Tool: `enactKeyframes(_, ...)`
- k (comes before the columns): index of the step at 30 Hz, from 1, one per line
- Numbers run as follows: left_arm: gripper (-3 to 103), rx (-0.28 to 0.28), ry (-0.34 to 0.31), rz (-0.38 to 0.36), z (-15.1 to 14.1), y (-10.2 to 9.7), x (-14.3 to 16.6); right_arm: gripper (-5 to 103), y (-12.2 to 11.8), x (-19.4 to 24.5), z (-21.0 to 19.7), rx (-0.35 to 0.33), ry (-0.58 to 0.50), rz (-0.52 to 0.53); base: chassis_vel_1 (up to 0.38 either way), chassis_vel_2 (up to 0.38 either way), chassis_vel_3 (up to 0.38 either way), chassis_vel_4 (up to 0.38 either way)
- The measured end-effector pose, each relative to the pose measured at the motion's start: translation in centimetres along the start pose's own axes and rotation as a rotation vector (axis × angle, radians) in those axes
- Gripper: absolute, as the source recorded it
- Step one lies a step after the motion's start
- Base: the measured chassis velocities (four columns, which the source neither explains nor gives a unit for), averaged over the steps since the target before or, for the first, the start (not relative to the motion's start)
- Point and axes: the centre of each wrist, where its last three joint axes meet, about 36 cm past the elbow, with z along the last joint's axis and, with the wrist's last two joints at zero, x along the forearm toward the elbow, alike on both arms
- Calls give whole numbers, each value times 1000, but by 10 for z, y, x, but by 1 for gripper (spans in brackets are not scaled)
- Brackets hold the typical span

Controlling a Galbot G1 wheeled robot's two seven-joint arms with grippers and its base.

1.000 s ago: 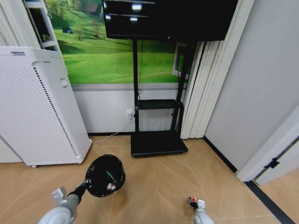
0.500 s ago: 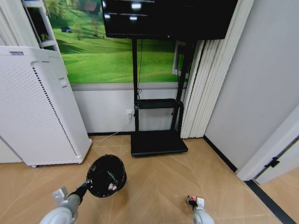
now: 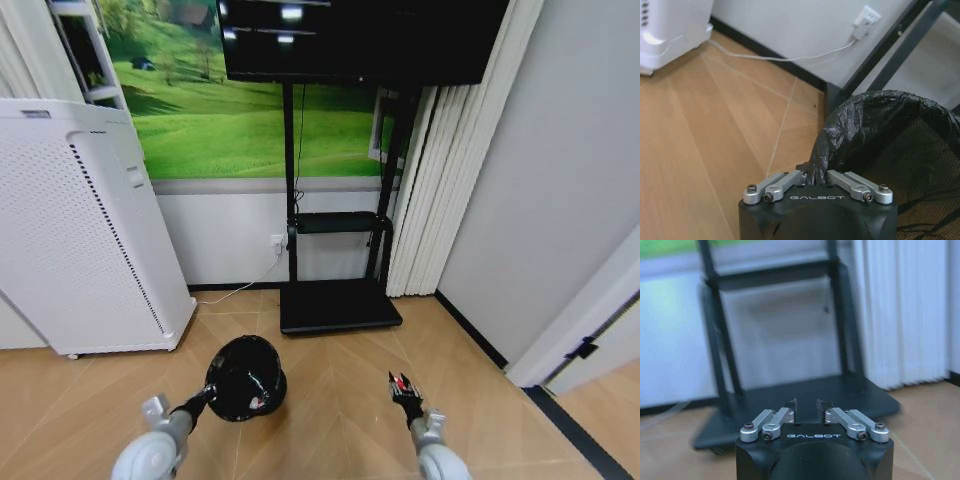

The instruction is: Pick up the trash bin and place the garbage on the floor into it.

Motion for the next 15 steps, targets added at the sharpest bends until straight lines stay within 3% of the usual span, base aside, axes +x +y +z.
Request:
enactKeyframes(2,3,-42,14,11,-1,7,-12,14,24,8,-13,-11,-31,-73,0,0,0,0)
enactKeyframes(3,3,-42,14,11,-1,7,-12,14,24,8,-13,-11,-31,-73,0,0,0,0)
enactKeyframes(5,3,-66,39,4,0,11,-21,4,36,18,-18,-10,-51,-99,0,0,0,0)
enactKeyframes(10,3,-76,59,-12,6,17,-24,0,37,37,-26,8,-68,-126,0,0,0,0)
enactKeyframes(14,3,-63,55,-20,11,20,-18,0,29,39,-15,74,-74,-107,0,0,0,0)
enactKeyframes(15,3,-66,38,-55,10,20,-12,2,26,36,-6,109,-68,-93,0,0,0,0)
